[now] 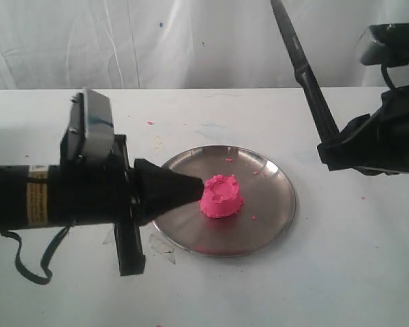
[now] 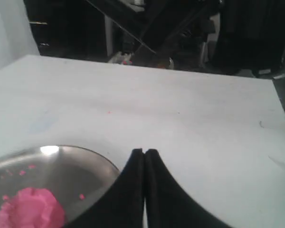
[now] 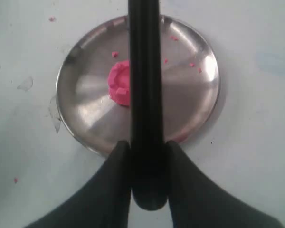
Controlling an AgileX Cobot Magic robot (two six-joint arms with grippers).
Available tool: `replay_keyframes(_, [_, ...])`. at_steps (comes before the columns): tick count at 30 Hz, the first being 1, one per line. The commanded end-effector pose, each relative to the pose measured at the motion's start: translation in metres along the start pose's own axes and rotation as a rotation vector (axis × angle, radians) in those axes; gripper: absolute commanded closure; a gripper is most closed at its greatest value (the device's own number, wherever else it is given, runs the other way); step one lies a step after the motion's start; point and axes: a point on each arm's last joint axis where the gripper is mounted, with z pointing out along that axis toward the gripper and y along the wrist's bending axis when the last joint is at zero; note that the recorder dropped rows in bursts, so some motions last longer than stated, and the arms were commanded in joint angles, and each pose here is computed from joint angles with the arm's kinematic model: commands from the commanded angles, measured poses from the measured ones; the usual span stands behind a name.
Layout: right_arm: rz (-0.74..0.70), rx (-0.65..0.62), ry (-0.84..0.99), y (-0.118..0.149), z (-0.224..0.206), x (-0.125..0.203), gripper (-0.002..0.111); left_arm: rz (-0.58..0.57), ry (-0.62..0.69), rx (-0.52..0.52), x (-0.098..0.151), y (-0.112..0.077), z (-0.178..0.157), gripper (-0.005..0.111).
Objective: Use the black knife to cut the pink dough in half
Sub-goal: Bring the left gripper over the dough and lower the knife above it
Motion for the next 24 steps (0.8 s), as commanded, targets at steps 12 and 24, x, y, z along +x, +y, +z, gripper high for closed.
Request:
replay_keyframes(12, [0.003, -0.022, 0.405, 0.008, 0.038, 0.03, 0.108, -0.076, 0.127, -0.029, 0.026, 0.014, 0.022, 0.107])
replay_keyframes(24, [-0.121, 0.031, 0.549, 0.024, 0.09, 0.034, 0.108, 0.13, 0.024, -0.162, -0.046, 0.062, 0.043, 0.107])
